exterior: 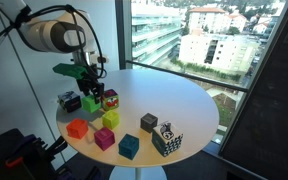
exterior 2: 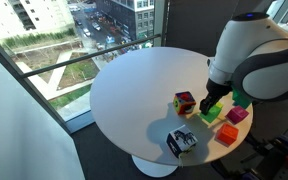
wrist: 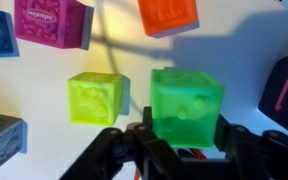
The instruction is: Pick up the green block and put it on the lime green block
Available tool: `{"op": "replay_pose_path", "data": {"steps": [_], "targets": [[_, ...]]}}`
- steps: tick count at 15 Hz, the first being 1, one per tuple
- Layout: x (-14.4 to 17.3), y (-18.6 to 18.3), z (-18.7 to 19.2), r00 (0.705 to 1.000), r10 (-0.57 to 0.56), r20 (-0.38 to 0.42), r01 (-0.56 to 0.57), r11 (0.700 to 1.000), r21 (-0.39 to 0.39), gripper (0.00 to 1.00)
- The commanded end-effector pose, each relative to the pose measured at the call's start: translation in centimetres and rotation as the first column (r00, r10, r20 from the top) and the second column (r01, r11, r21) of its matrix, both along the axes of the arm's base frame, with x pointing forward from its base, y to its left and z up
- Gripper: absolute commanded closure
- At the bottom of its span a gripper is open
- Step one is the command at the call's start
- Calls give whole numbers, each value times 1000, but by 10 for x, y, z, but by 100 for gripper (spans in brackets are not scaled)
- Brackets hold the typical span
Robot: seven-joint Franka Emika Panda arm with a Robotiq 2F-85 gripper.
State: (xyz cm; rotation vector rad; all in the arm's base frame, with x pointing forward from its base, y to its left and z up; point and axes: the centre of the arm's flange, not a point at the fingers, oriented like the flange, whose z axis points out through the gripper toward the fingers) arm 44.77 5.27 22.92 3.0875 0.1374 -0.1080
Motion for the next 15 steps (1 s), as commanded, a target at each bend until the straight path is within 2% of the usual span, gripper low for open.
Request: {"op": "replay_pose_path", "data": {"steps": [1, 10, 15], "targets": [[13, -18, 23, 999, -34, -4, 34, 999, -25, 69], [32, -71, 19, 994, -113, 5, 113, 992, -50, 69], [32, -88, 8, 992, -127, 3, 127, 991, -47, 69]]}}
